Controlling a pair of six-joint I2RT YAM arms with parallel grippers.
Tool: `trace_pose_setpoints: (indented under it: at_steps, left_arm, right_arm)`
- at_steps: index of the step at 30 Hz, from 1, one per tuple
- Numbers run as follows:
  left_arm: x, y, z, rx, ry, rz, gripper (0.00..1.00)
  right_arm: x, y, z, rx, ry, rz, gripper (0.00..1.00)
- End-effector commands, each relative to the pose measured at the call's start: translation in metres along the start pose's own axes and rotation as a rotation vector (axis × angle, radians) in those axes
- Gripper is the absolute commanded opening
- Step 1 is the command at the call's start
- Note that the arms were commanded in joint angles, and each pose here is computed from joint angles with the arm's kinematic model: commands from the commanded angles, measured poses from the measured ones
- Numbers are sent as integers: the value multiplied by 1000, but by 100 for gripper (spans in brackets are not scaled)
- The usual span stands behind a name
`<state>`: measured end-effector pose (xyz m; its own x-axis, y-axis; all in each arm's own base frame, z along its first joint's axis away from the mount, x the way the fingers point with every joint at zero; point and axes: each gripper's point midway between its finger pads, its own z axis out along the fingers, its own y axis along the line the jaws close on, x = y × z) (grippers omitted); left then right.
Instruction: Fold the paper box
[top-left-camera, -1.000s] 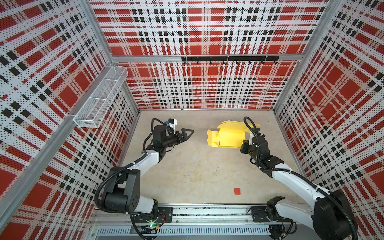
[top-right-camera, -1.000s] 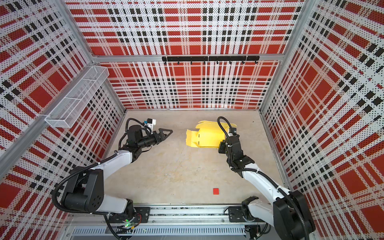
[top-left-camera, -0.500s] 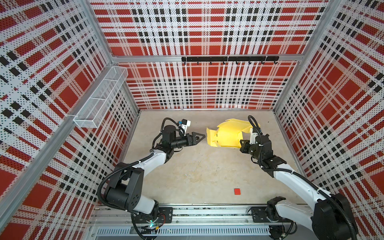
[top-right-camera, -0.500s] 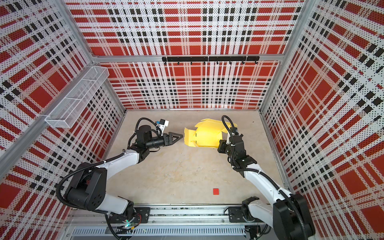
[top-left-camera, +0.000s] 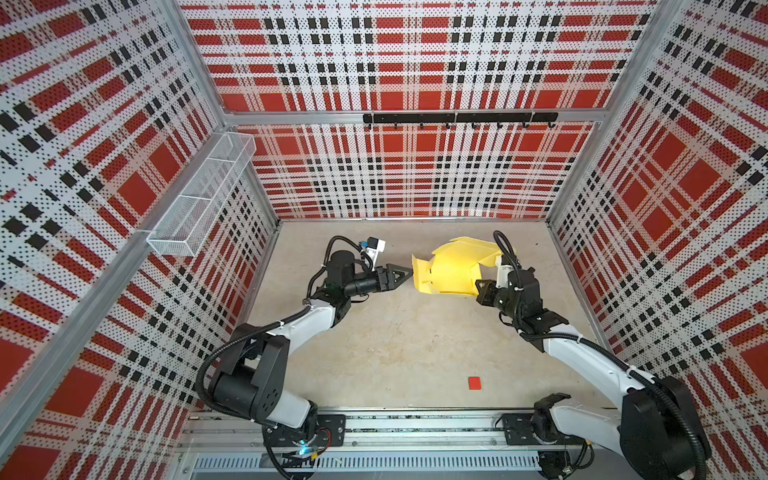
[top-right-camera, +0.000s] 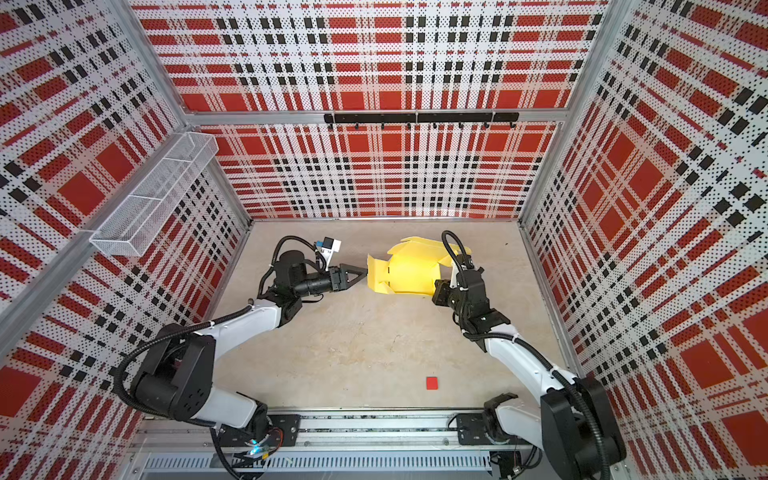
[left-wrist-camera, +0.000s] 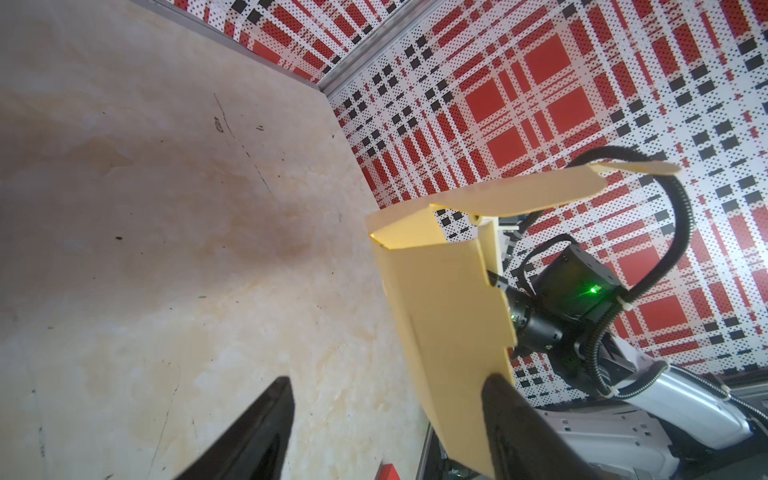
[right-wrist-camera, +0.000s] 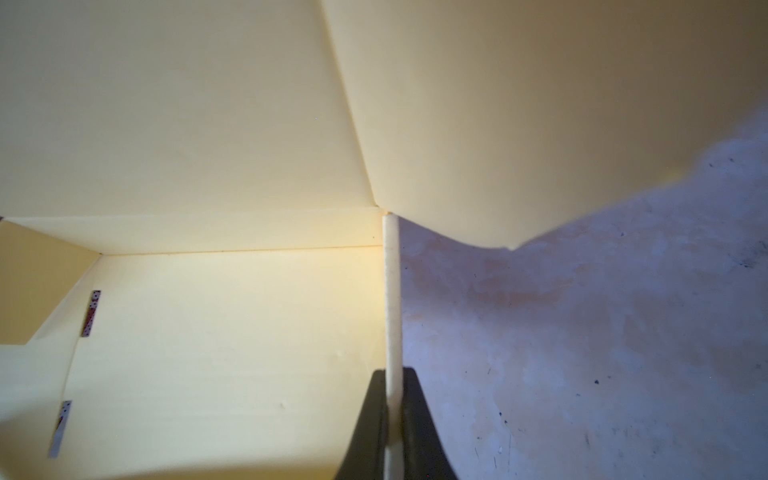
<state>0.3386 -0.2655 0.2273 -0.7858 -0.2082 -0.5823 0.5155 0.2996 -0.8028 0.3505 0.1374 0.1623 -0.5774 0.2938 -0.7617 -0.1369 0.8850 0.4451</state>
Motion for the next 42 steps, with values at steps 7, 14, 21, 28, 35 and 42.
trace_pose_setpoints:
  at_steps: [7,14,21,28,35,42]
  left_arm:
    - [2,-5,12,24,2,12,68]
    - [9,5,17,-8,20,10,62]
    - [16,19,21,-76,35,-15,60]
    - [18,22,21,-90,36,-29,59]
    - [19,26,21,-120,35,-39,53]
    - [21,33,20,-160,36,-51,47]
  right_arm:
    - [2,10,12,-6,-7,-35,0]
    - [1,16,14,10,-9,-61,0]
    - [-4,28,13,30,-12,-123,0]
    - [-3,29,12,51,-14,-138,0]
    - [-7,30,10,121,-31,-151,0]
    - [2,29,14,169,-39,-112,0]
